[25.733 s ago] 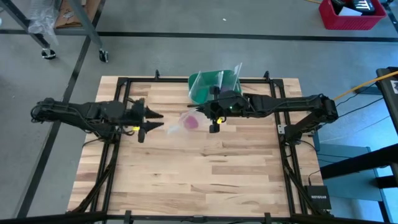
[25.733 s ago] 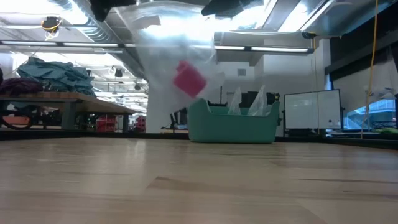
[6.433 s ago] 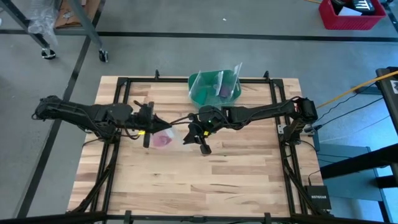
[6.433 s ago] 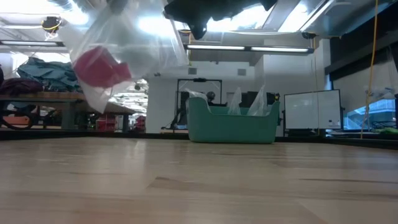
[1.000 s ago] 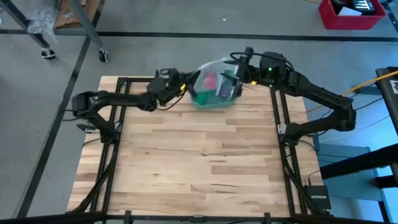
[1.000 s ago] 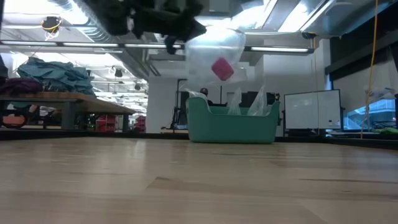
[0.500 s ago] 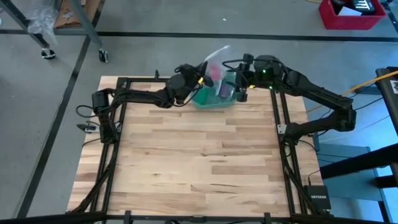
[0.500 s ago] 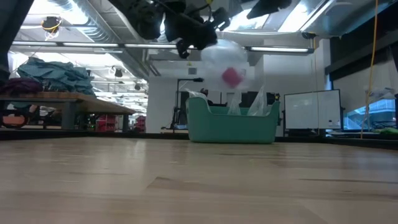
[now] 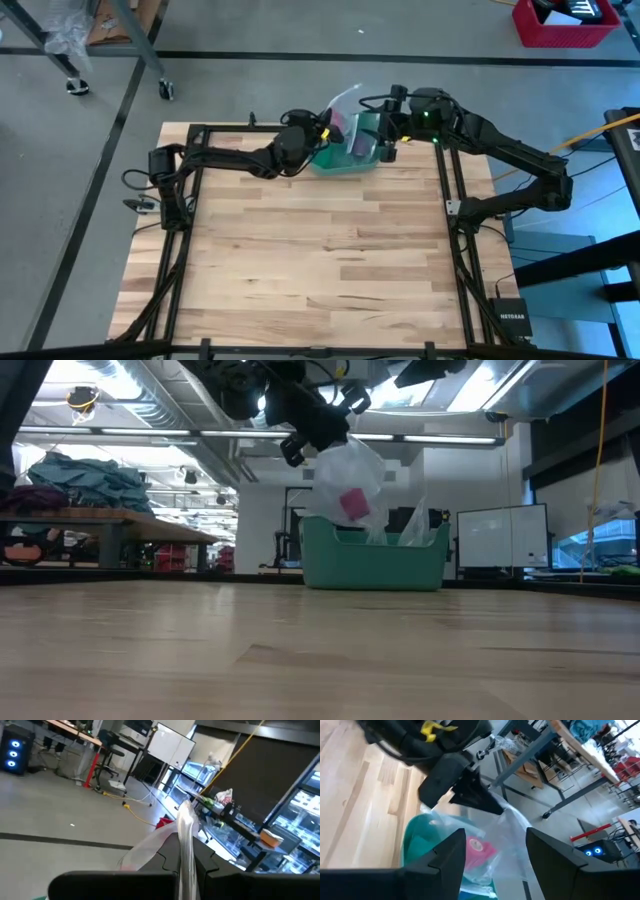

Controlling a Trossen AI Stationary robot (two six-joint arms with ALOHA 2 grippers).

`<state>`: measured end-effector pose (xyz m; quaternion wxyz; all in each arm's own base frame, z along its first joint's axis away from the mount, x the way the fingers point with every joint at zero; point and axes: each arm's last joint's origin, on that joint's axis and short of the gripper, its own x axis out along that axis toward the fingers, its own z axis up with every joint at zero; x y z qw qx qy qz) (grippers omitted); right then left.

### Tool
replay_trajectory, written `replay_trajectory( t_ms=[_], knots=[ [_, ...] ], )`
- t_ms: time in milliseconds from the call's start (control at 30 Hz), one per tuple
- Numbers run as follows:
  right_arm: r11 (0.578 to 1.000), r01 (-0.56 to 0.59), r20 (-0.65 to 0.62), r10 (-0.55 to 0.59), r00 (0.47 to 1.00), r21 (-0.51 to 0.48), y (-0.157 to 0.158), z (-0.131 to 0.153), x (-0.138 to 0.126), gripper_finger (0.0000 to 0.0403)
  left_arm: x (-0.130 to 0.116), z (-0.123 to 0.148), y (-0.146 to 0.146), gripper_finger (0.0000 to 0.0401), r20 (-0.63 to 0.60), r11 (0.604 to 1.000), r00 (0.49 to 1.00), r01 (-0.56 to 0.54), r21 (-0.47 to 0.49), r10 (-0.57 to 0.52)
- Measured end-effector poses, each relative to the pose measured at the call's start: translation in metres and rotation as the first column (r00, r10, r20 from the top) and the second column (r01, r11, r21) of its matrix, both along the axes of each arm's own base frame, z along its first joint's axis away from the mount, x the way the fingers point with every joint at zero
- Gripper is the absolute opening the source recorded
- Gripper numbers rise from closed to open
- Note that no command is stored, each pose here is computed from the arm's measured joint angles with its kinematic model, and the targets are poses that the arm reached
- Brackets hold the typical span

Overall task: Roll bandage
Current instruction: Put the transparent zip bag into the green bin

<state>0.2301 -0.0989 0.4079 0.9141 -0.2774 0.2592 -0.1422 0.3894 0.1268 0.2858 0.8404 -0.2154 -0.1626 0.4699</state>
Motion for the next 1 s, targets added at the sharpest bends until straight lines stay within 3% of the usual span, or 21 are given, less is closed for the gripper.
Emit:
replay_trajectory(
  t_ms=[133,367,700,1000],
  knots=[
    [1.000,0.000,0.028,0.001,1.000,-0.012,0.000,0.003,0.001,0.0209,0.001,0.000,-0.007,0.0000,0.021,0.999,0.999,-0.046,-0.019,0.046],
    [1.000,-0.001,0.033,0.001,0.999,-0.015,0.000,0.003,0.001,0.0209,0.005,-0.008,-0.012,0.0000,0.096,0.996,0.995,-0.033,-0.081,0.041],
    [1.000,-0.002,0.024,0.002,1.000,-0.011,0.000,0.002,0.001,0.0209,0.032,-0.065,-0.010,0.0000,0.214,0.972,0.975,-0.009,-0.233,0.060],
    [1.000,-0.009,0.026,0.009,1.000,-0.008,0.000,0.002,0.001,0.0209,0.056,-0.107,-0.010,0.0000,0.196,0.958,0.978,-0.016,-0.285,0.075]
  ],
)
